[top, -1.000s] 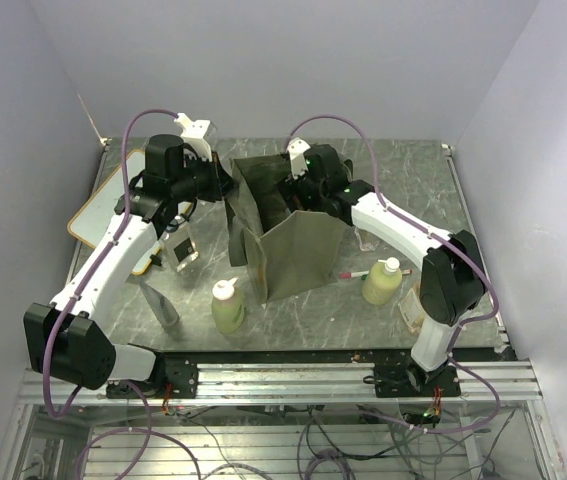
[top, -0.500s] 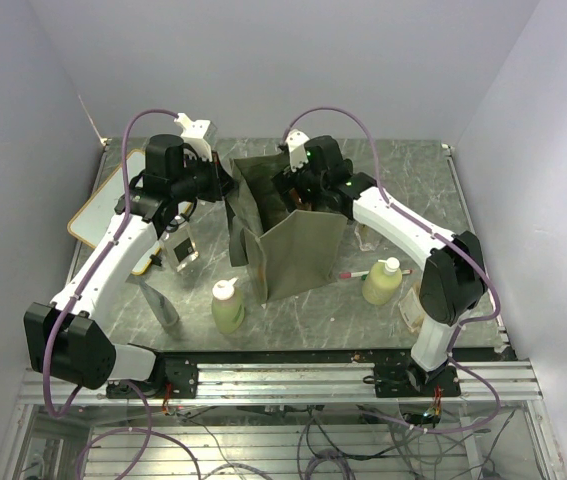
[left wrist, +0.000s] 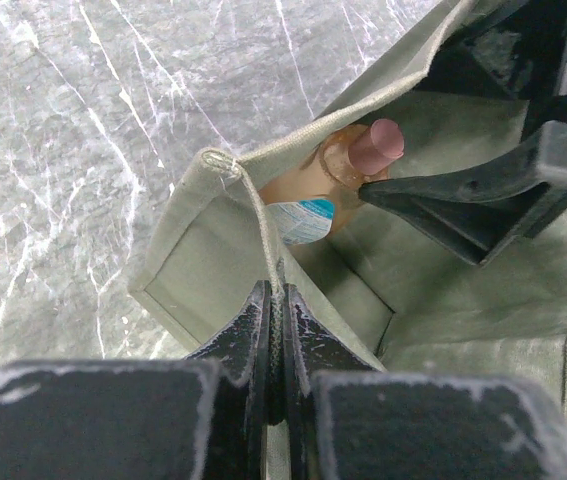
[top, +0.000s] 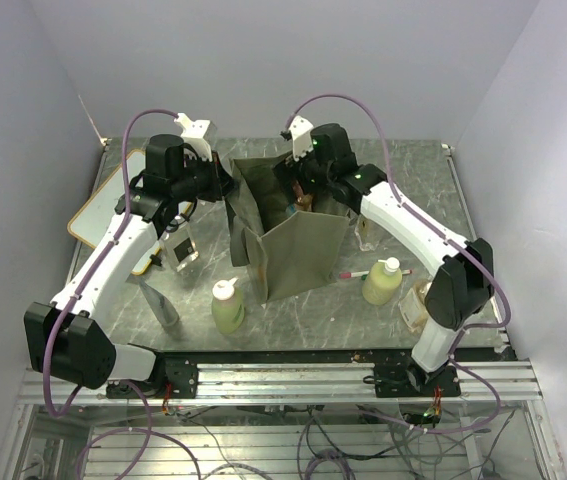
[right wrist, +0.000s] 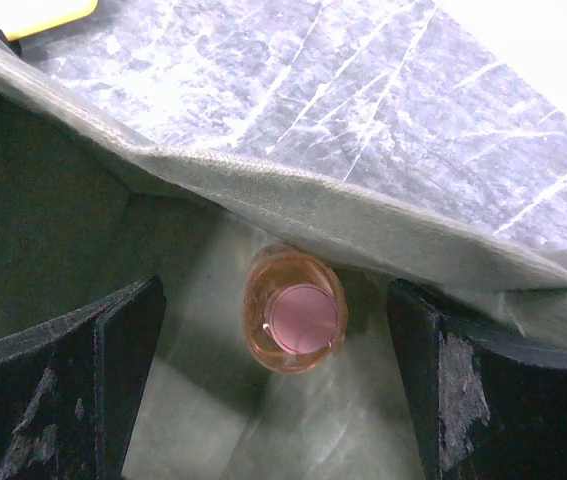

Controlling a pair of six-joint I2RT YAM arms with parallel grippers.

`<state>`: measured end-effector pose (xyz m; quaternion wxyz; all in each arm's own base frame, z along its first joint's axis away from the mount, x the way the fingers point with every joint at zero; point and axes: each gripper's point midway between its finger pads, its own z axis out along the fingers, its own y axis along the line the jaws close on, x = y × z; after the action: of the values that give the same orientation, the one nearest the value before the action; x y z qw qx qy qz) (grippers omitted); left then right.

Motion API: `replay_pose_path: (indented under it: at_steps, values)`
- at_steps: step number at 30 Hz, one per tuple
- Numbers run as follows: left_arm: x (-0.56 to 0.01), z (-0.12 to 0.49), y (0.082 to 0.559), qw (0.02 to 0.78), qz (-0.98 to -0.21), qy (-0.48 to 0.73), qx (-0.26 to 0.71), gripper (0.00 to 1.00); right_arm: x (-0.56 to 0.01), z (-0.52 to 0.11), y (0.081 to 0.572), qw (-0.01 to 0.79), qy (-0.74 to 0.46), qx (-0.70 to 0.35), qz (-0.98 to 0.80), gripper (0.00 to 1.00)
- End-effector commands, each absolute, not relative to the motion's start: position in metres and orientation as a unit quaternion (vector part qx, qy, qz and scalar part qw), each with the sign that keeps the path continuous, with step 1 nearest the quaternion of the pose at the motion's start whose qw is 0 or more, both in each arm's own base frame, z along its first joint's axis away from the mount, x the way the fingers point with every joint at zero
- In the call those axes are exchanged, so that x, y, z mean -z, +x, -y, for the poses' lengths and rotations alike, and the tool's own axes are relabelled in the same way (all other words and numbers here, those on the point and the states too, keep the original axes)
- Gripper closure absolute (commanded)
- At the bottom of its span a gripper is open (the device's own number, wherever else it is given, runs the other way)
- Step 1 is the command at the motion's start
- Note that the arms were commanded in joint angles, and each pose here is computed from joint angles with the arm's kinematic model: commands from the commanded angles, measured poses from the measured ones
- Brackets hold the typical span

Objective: Place the personal care products into the canvas bag
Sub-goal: Place the care product in the canvas bag.

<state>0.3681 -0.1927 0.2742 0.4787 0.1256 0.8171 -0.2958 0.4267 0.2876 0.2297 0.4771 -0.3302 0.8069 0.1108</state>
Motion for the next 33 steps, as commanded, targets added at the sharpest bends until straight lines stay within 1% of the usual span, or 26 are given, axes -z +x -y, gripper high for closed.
replay_pose_path:
  at_steps: [1, 10, 13, 14, 18, 20, 24, 25, 27, 29, 33]
  values:
    - [-0.266, 0.197, 0.367, 0.472, -0.818, 0.132, 0.3, 0.89, -0.28, -0.283, 0.424, 0.518, -0.324, -0.115, -0.783, 0.08]
    - [-0.266, 0.197, 0.369, 0.471, -0.82, 0.132, 0.297, 0.87, -0.337, -0.28, 0.415, 0.56, -0.328, -0.126, -0.751, 0.08]
    - [-0.268, 0.197, 0.369, 0.473, -0.819, 0.134, 0.297, 0.82, -0.357, -0.278, 0.405, 0.575, -0.335, -0.137, -0.733, 0.08]
    - [-0.269, 0.197, 0.368, 0.474, -0.818, 0.135, 0.297, 0.8, -0.363, -0.278, 0.401, 0.58, -0.338, -0.14, -0.728, 0.08]
    - [-0.274, 0.196, 0.367, 0.479, -0.814, 0.139, 0.296, 0.61, -0.385, -0.273, 0.385, 0.596, -0.351, -0.15, -0.706, 0.08]
    - [-0.277, 0.196, 0.366, 0.483, -0.812, 0.143, 0.296, 0.54, -0.393, -0.271, 0.375, 0.601, -0.362, -0.154, -0.696, 0.08]
    - [-0.289, 0.193, 0.362, 0.497, -0.804, 0.156, 0.287, 0.43, -0.409, -0.261, 0.357, 0.613, -0.379, -0.155, -0.675, 0.08]
    - [-0.296, 0.19, 0.359, 0.506, -0.798, 0.161, 0.284, 0.33, -0.41, -0.26, 0.353, 0.614, -0.385, -0.153, -0.671, 0.08]
    - [-0.307, 0.186, 0.356, 0.523, -0.789, 0.174, 0.271, 0.2, -0.415, -0.256, 0.347, 0.618, -0.393, -0.15, -0.664, 0.08]
    - [-0.318, 0.179, 0.351, 0.539, -0.781, 0.183, 0.256, 0.15, -0.417, -0.253, 0.343, 0.62, -0.4, -0.147, -0.659, 0.08]
    - [-0.331, 0.163, 0.339, 0.561, -0.772, 0.2, 0.221, 0.13, -0.414, -0.249, 0.336, 0.616, -0.406, -0.145, -0.659, 0.08]
